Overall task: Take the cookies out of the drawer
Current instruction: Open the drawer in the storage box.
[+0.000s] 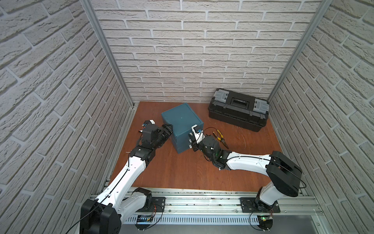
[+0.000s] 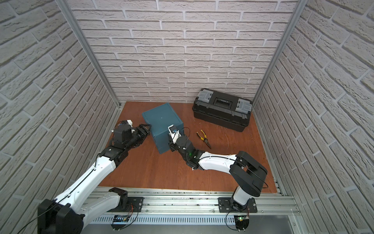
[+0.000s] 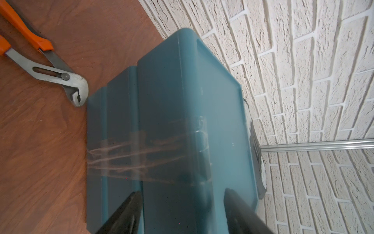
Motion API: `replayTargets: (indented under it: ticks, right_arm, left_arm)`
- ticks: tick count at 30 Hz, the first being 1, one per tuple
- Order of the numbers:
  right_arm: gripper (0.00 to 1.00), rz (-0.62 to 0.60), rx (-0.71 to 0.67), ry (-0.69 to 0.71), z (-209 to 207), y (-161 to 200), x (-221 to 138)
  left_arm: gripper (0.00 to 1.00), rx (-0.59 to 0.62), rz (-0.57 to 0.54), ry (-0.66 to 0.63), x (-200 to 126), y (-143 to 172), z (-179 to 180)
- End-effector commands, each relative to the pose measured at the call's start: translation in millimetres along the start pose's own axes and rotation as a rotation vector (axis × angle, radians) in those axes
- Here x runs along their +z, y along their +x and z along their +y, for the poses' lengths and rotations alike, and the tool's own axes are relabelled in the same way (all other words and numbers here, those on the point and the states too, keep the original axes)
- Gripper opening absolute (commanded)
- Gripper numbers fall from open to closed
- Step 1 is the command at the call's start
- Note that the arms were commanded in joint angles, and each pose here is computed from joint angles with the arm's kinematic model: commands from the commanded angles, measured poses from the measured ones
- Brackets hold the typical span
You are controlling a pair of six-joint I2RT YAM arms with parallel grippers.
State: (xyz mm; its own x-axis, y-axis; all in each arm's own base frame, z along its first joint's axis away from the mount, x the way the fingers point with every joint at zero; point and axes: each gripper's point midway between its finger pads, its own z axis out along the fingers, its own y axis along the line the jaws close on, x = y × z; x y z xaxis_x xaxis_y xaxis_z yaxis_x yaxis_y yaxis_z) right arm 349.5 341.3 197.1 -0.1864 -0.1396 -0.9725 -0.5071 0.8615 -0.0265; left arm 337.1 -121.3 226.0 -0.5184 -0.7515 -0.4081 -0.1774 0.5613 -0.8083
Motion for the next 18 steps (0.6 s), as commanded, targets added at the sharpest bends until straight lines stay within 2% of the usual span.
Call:
replayTargets:
  ticks: [1, 4, 15, 18]
  right_arm:
    - [0.30, -0.058, 0.026, 0.008, 2.0, -18.6, 3.9]
    - [0.27, -0.055, 0.026, 0.009, 2.1, -17.5, 5.0]
    - [0.04, -0.056, 0.016, -0.014, 3.1, -19.3, -3.0]
    - [0.02, -0.052, 0.012, -0.028, 3.7, -18.2, -7.7]
  left_arm:
    - [0.68, 0.000, -0.023, 0.084, -0.7, -7.2, -25.5]
    - [0.67, -0.002, -0.016, 0.096, 1.5, -4.5, -28.8]
    - [0.57, -0.016, -0.012, 0.111, 4.6, 2.4, -34.4]
    - [0.55, -0.021, -0.012, 0.116, 5.5, 4.6, -36.5]
